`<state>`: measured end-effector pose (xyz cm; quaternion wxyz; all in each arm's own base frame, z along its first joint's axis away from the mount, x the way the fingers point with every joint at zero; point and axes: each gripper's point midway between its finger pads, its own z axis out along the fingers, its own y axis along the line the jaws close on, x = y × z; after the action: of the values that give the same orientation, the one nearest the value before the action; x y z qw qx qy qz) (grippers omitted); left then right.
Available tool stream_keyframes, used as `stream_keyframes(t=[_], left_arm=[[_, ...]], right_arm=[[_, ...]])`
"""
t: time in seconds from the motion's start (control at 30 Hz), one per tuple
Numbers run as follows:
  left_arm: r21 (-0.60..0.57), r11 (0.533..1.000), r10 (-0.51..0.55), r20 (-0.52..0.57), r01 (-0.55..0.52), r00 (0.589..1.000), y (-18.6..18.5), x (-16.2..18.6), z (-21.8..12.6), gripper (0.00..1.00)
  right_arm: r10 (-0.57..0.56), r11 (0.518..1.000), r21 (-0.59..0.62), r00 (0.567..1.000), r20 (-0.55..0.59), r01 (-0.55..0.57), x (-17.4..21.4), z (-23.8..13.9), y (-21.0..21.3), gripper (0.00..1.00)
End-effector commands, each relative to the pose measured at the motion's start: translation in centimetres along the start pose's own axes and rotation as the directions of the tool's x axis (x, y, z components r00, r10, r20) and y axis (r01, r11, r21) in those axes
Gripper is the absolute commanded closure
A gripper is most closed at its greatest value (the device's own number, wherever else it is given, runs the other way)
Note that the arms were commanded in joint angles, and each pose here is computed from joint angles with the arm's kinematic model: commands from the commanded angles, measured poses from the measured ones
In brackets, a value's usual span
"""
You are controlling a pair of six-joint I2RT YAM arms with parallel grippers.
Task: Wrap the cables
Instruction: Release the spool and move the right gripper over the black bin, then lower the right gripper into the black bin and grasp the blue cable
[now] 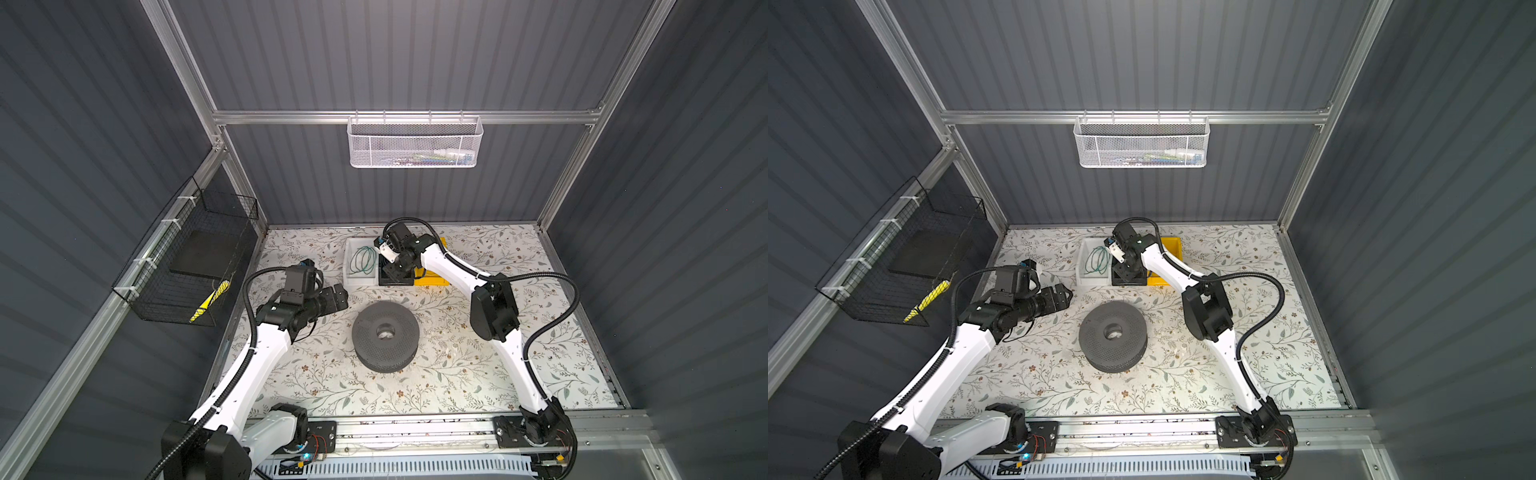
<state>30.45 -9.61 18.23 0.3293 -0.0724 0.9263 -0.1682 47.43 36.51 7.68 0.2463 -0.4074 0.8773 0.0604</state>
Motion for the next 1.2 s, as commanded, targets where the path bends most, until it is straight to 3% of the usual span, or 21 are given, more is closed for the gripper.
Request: stream_keyframes(t=[0.0, 0.3, 0.57, 0.7, 0.8, 1.17], left_arm=[[-0.018, 1.0, -0.02, -0.01, 0.02, 1.0, 0.6, 0.5, -0.4, 0.05], [-0.016, 1.0, -0.014, 0.006, 0.015, 1.0, 0.6, 0.5, -1.1, 0.04], [-0.028, 1.0, -0.001, 0.032, 0.002, 0.999, 0.7, 0.1, -2.0, 0.04], [-0.034, 0.999, 0.001, 0.04, 0.0, 0.999, 0.8, 0.0, -2.2, 0.04], [-0.04, 0.999, 0.004, 0.049, -0.002, 0.999, 0.8, -0.4, -2.5, 0.04], [-0.031, 0.999, 0.012, 0.066, -0.01, 0.998, 0.2, -1.3, -3.2, 0.04]], right_arm=[[-0.017, 1.0, 0.015, 0.999, -0.048, 0.018, 0.7, 1.1, 0.0, 0.49], [-0.023, 0.999, 0.037, 0.999, -0.04, 0.024, 0.6, 1.9, -0.5, 0.56], [-0.032, 0.996, 0.08, 0.999, -0.027, 0.034, 0.1, 1.6, -1.2, 0.74], [-0.032, 0.995, 0.096, 0.999, 0.026, 0.029, -1.6, -0.6, -1.5, 0.93], [-0.018, 0.995, 0.104, 0.998, 0.055, 0.013, -2.4, -2.5, -1.8, 0.99], [-0.006, 0.998, 0.055, 0.994, 0.11, 0.0, -3.4, -7.4, -0.9, 1.0]])
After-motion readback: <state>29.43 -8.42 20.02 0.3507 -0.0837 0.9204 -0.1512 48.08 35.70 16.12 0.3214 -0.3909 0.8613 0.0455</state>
